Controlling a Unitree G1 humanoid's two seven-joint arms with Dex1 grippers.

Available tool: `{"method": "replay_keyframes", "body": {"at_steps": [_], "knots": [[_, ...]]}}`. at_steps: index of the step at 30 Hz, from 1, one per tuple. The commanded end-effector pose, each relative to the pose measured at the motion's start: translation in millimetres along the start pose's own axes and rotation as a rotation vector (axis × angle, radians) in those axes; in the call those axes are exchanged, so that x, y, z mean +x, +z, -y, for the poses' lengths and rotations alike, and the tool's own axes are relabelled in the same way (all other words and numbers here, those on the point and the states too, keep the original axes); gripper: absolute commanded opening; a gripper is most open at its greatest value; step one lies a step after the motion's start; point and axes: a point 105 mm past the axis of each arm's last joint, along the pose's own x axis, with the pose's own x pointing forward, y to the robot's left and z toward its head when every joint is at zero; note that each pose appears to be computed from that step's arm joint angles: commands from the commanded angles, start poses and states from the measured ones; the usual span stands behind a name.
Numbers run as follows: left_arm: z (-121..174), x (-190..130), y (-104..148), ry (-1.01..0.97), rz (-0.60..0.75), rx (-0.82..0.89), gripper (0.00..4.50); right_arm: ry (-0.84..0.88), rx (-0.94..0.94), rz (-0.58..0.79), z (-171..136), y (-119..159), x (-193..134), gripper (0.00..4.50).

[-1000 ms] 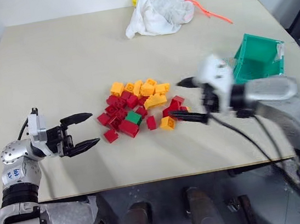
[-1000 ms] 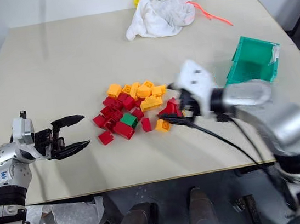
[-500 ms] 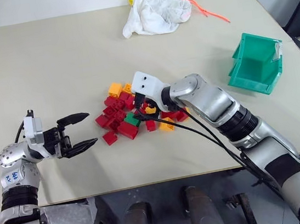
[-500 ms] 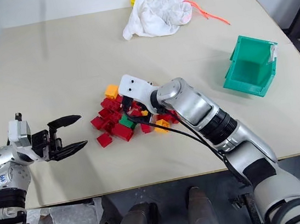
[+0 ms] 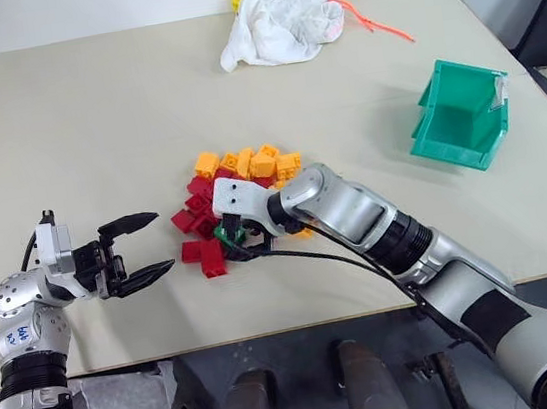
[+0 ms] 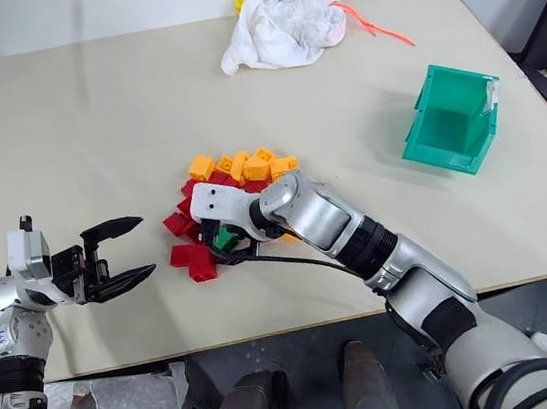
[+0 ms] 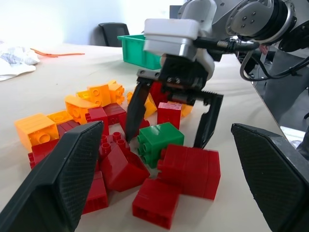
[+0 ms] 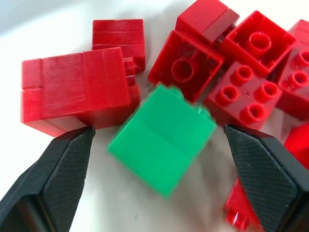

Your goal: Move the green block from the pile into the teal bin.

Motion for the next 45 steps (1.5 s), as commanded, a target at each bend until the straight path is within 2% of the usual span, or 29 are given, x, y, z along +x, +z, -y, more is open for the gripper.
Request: {"method": "replay_keyframes", "body": {"at_steps": [1, 5, 8, 10, 16, 19, 22, 24, 26, 30, 35, 41, 45], "knots": [[7, -1, 7, -0.076, 0.008, 0.038, 4.5, -0.05, 0.033, 0.012, 12, 0, -3, 4.06], [6, 3, 7, -0.082, 0.012, 0.035, 4.5, -0.037, 0.03, 0.057, 7, 8, -21, 2.97], [7, 6, 6, -0.096, 0.016, 0.028, 4.5, -0.047, 0.025, 0.082, 4, 10, -35, 1.92], [8, 9, 5, -0.11, 0.015, 0.024, 4.5, -0.056, 0.015, 0.12, 2, 15, -45, 1.47], [11, 31, 7, -0.187, 0.011, 0.039, 4.5, -0.086, 0.0, 0.266, -6, 34, -90, 1.47], [13, 46, 6, -0.232, -0.006, 0.049, 4.5, -0.151, 0.009, 0.309, -3, 32, -116, 1.47], [13, 62, 5, -0.247, -0.013, 0.066, 4.5, -0.254, 0.032, 0.294, 6, 18, -139, 1.47], [12, 78, 4, -0.251, -0.011, 0.081, 4.5, -0.383, 0.067, 0.24, 18, -4, -163, 1.47], [10, 100, 4, -0.239, 0.005, 0.097, 4.5, -0.575, 0.113, 0.119, 35, -40, -204, 1.47], [5, 126, 5, -0.197, 0.018, 0.108, 4.5, -0.834, 0.16, -0.071, 53, -89, -271, 1.47], [-3, 157, 8, -0.156, 0.009, 0.139, 4.5, -1.003, 0.184, -0.205, 69, -128, -320, 1.47], [-17, 186, 11, -0.084, -0.002, 0.145, 4.5, -1.093, 0.213, -0.19, 94, -155, -339, 1.47], [-23, 193, 13, -0.063, 0.0, 0.146, 4.5, -1.15, 0.209, -0.19, 113, -167, -346, 2.84]]}}
